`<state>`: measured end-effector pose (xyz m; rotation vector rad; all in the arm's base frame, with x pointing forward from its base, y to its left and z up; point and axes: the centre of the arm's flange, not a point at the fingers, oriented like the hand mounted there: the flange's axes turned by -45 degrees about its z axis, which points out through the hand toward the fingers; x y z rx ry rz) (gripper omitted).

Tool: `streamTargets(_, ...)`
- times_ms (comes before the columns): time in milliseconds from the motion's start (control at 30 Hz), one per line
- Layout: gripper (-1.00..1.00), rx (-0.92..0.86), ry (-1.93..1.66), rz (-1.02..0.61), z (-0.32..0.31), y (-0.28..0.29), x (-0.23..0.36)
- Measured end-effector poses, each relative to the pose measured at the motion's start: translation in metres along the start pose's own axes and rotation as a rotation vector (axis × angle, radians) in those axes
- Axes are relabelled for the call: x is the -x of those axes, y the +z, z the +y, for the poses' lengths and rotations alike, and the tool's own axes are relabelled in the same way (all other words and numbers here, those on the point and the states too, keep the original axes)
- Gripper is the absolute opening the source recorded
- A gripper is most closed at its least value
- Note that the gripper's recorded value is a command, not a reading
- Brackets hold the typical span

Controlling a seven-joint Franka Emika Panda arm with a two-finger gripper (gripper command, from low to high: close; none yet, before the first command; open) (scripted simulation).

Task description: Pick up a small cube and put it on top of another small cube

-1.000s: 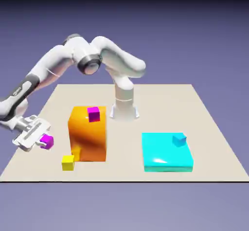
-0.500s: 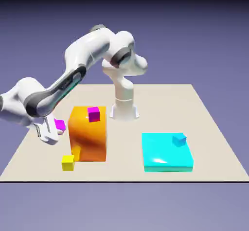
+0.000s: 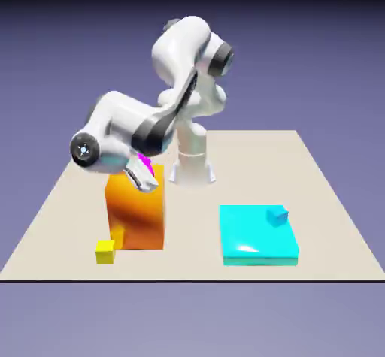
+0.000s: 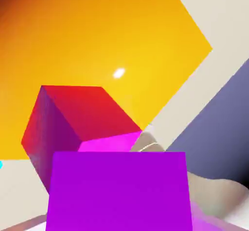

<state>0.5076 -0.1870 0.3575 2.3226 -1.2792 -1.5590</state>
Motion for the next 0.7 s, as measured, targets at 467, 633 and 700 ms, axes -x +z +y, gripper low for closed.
streamTargets(467,-1.0,-0.366,-0.362,-0.22,0.046,0.011,-0.025)
streamTargets(633,1.0,-0.363,-0.362,-0.219,0.033,0.044,-0.025)
streamTargets(700,1.0,-0.364,-0.362,-0.219,0.036,0.036,-0.025)
